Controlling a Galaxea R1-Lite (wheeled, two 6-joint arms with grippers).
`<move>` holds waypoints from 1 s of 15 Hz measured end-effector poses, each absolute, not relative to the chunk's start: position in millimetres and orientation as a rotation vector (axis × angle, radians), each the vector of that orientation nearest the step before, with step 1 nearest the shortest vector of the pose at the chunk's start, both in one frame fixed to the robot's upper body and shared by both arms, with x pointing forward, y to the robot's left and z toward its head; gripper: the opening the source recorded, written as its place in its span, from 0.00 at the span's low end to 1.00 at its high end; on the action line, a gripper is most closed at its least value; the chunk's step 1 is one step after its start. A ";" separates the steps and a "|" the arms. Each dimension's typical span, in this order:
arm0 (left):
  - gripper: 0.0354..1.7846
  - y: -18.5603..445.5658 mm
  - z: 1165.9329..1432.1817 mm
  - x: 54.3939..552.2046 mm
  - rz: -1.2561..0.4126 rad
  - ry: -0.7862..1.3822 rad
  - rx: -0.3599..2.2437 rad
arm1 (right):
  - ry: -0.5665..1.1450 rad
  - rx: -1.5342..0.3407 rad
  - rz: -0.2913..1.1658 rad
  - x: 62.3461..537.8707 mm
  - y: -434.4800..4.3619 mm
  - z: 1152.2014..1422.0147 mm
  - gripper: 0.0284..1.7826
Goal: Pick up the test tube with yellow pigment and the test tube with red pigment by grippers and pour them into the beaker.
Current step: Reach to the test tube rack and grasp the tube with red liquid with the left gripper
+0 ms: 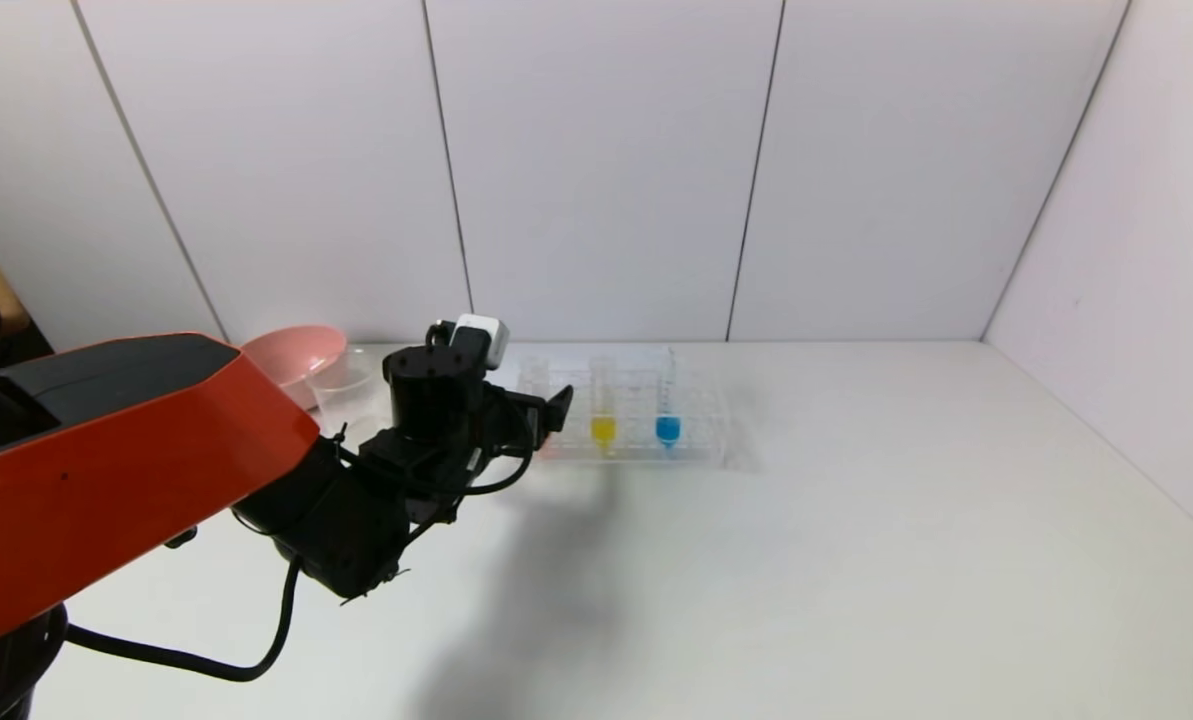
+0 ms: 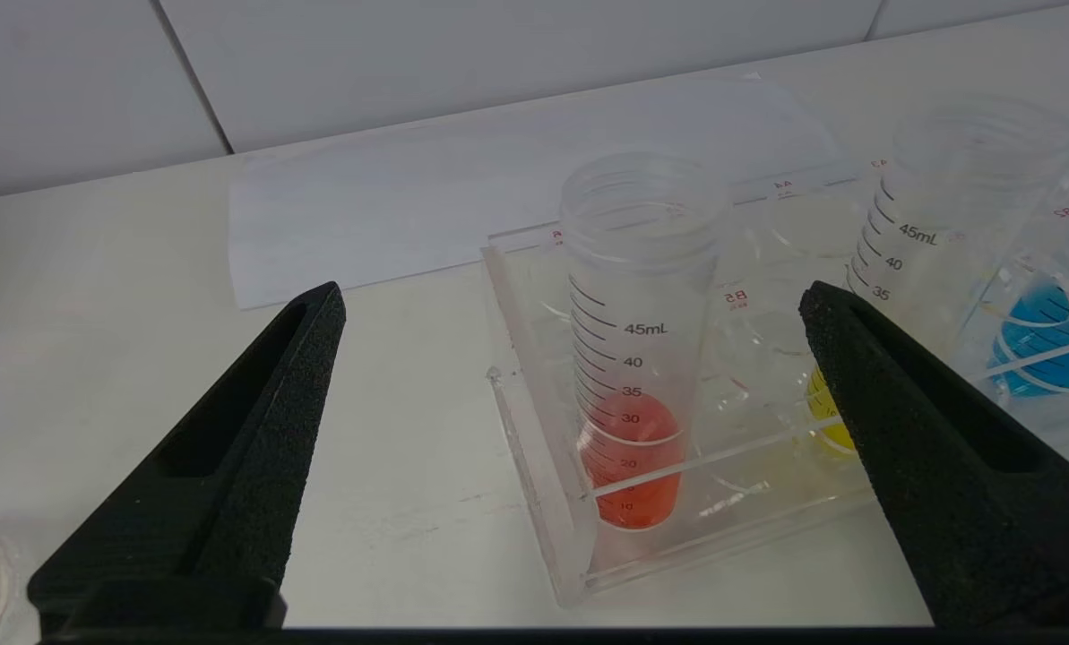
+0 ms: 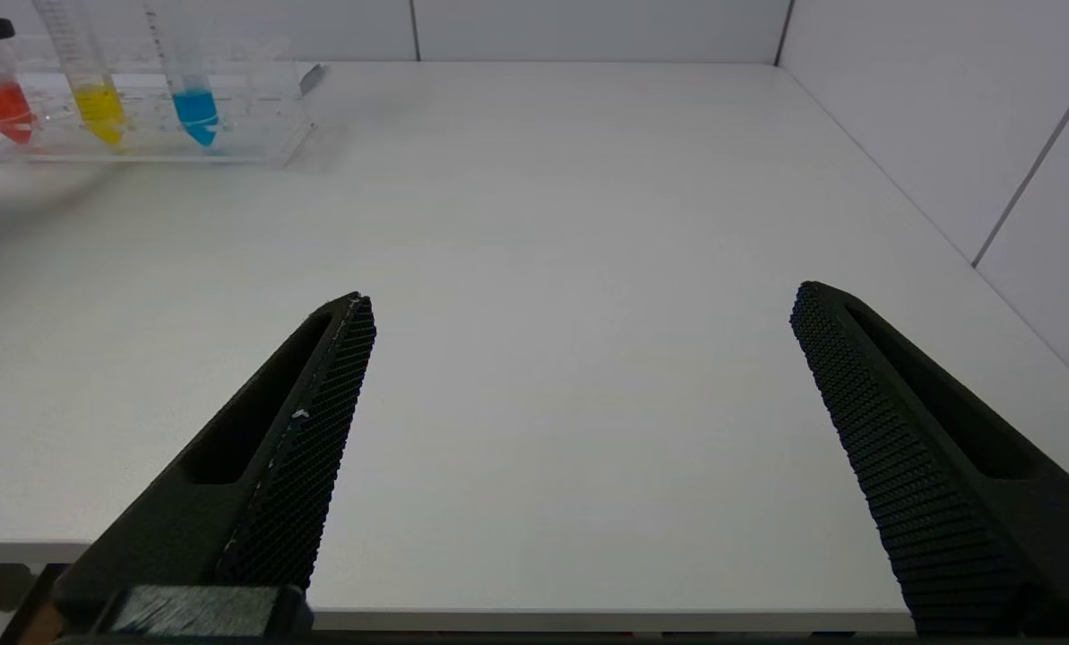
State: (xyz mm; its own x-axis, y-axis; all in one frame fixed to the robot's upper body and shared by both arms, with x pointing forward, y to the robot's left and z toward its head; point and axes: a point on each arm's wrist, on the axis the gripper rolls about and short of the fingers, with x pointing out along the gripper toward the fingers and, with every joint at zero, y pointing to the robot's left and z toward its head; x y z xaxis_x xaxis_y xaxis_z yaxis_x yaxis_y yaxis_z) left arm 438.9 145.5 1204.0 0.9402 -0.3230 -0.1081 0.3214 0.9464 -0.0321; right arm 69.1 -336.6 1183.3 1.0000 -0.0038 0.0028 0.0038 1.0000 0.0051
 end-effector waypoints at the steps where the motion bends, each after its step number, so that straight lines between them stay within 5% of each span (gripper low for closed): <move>1: 1.00 144.8 1203.3 438.7 -0.331 0.114 -0.013 | -0.003 0.005 -0.004 69.1 -336.6 1183.3 0.95; 5: 0.99 143.2 1201.2 438.2 -0.335 0.120 -0.013 | -0.003 0.005 -0.003 69.1 -336.6 1183.3 0.95; 8: 0.89 143.1 1200.2 438.4 -0.336 0.123 -0.012 | -0.003 0.005 -0.003 69.1 -336.6 1183.3 0.95; 15: 0.26 140.7 1198.5 437.8 -0.344 0.127 -0.012 | -0.003 0.005 -0.003 69.1 -336.6 1183.3 0.95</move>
State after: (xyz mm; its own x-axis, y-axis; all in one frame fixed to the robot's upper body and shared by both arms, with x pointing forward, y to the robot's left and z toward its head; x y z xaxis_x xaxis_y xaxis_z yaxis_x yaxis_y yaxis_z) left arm 437.8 140.7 1198.5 0.9335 -0.3371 -0.1221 0.3356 0.9414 -0.0333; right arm 69.1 -336.6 1183.3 1.0000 -0.0034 0.0028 0.0034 1.0000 0.0053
